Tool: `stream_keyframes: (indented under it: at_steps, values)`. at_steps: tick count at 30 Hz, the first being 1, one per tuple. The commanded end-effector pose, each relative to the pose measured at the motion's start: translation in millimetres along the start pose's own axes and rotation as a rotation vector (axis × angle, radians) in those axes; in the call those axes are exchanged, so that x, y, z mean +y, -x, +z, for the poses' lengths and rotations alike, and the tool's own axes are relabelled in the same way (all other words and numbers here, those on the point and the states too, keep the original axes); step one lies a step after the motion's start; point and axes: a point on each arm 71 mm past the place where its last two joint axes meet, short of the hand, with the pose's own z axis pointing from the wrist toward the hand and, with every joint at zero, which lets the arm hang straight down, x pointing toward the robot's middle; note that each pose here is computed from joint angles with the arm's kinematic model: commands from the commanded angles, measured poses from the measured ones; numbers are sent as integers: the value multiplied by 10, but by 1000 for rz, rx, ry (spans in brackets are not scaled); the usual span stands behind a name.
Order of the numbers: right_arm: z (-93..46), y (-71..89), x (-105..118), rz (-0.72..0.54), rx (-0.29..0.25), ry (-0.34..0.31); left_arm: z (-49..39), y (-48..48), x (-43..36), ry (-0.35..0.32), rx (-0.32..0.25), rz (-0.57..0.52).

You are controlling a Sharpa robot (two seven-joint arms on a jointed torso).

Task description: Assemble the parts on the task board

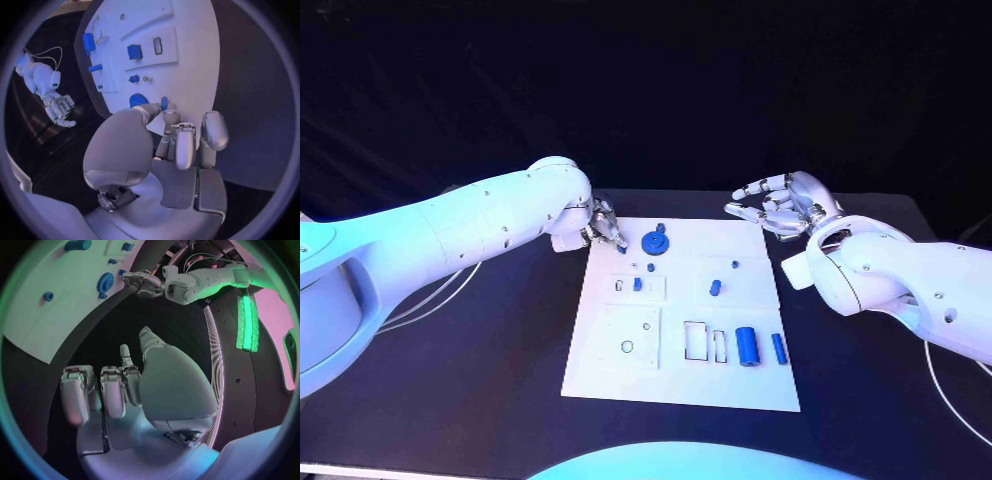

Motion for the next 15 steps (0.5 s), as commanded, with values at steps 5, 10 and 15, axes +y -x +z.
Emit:
stream_keyframes:
  at_steps: [5, 10, 15]
  values:
    - [0, -9, 7, -7, 13, 14, -30, -8, 3, -38, -1, -33]
    - [-1, -1, 3, -7, 11, 13, -103, -14, 48, -63, -14, -53]
    - [-3, 9, -4, -8, 9, 11, -226, -51, 108, -93, -21, -73]
